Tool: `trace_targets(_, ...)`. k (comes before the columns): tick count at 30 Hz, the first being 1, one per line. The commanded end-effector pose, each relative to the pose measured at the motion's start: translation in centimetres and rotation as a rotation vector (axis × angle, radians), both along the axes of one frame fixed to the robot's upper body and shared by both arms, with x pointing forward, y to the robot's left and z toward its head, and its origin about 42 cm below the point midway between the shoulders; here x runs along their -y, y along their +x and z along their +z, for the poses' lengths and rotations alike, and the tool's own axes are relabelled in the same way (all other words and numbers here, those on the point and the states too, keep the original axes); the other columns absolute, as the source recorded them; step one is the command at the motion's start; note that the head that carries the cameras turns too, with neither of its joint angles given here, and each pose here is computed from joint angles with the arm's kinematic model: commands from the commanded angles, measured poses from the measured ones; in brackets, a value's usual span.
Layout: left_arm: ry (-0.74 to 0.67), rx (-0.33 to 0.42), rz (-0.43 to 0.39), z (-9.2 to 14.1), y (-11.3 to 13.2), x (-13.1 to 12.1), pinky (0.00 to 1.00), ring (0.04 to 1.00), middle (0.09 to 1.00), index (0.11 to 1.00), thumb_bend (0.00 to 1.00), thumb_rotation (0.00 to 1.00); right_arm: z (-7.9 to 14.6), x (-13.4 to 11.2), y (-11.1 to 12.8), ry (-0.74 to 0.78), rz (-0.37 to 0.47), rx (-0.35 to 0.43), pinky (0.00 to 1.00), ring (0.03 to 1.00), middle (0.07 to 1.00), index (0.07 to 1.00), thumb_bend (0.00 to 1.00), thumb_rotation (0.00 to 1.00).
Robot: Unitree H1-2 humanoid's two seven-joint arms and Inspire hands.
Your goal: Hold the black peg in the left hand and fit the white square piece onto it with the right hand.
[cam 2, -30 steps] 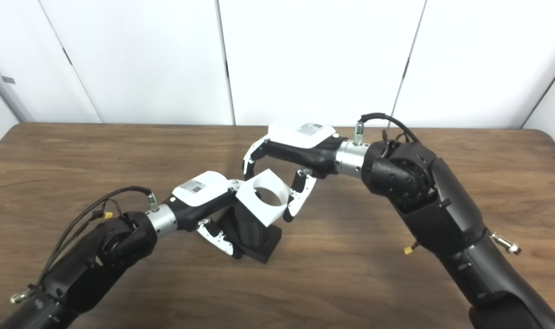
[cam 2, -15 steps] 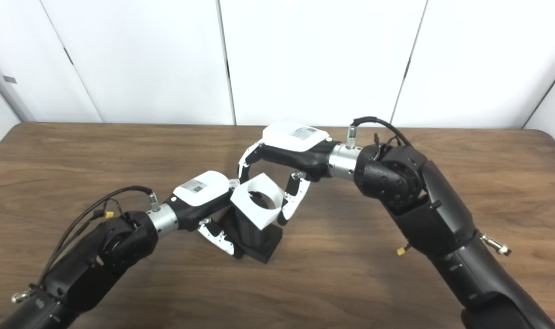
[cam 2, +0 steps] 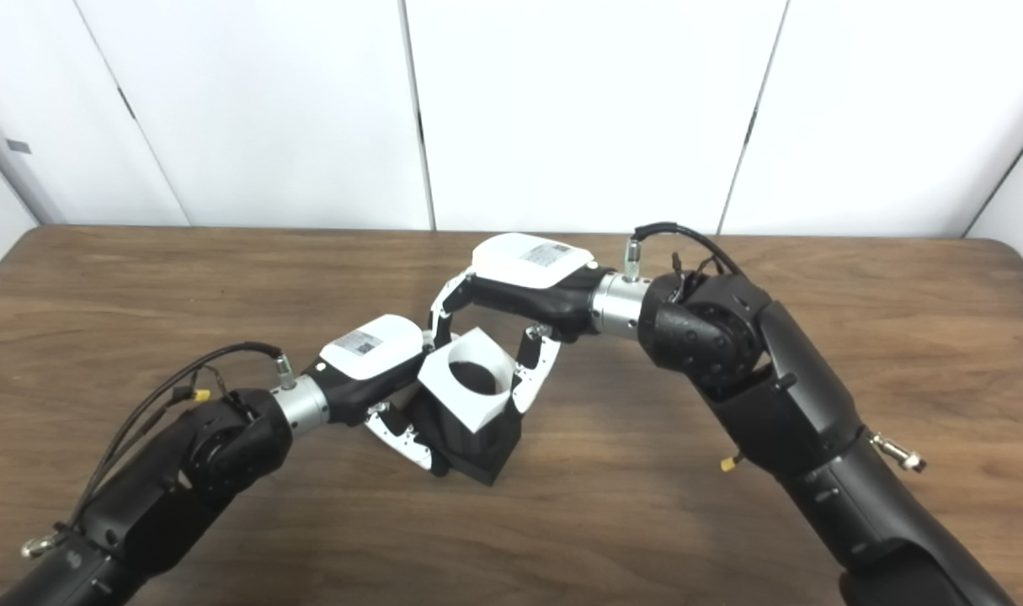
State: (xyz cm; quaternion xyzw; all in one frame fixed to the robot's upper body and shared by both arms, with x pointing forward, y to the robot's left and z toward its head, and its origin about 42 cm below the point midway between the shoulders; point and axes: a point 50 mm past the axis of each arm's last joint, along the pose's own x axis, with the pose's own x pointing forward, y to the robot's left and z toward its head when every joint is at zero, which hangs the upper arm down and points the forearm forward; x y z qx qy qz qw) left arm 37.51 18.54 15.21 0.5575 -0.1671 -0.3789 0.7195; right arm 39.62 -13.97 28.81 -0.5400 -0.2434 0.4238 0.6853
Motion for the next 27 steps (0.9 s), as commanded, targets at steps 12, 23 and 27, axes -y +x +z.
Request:
trace_targets(12,0.116,-0.127,0.002,-2.7,-1.2,0.4,0.73,0.894,0.842,0.489,0.52,0.07,0.2,-1.9,0.5,0.016,0.053,0.033,0.84,0.801,0.747,0.477,0.53,0.14)
trace_targets(23,0.122,-0.127,0.004,-2.5,-1.1,0.4,0.74,0.900,0.847,0.489,0.52,0.07,-0.9,-2.5,0.8,-0.014,0.055,0.007,0.86,0.822,0.751,0.478,0.52,0.13)
trace_targets(27,0.121,-0.125,0.003,-2.4,-1.2,0.4,0.73,0.898,0.848,0.489,0.52,0.07,-1.2,-2.3,0.9,-0.038,0.048,-0.007,0.86,0.809,0.755,0.483,0.52,0.14)
